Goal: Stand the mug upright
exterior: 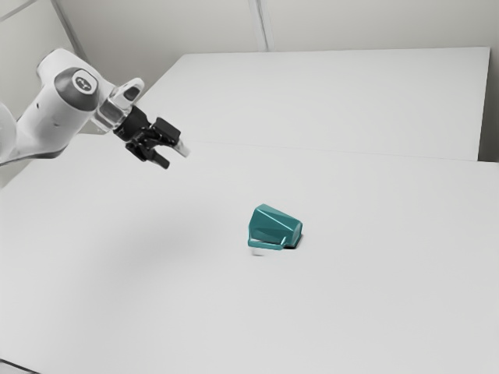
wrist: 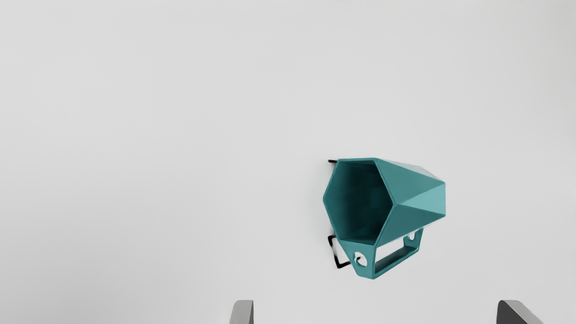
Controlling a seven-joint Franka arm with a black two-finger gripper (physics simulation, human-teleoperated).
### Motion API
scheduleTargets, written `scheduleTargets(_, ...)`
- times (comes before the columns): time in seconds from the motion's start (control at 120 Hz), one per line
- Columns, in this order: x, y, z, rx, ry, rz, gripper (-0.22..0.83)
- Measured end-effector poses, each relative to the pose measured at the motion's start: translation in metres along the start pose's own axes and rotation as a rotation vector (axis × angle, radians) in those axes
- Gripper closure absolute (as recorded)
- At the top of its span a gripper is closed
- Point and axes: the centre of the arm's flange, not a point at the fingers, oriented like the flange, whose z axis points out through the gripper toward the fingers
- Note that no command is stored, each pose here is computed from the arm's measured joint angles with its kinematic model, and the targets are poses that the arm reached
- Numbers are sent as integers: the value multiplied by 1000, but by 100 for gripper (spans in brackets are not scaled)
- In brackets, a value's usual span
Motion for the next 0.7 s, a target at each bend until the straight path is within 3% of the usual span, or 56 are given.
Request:
scheduleTargets(0.408, -1, -19, 72, -267, 101, 112, 2)
scheduleTargets(0.7, -15, -30, 114, -369, 95, 165, 2)
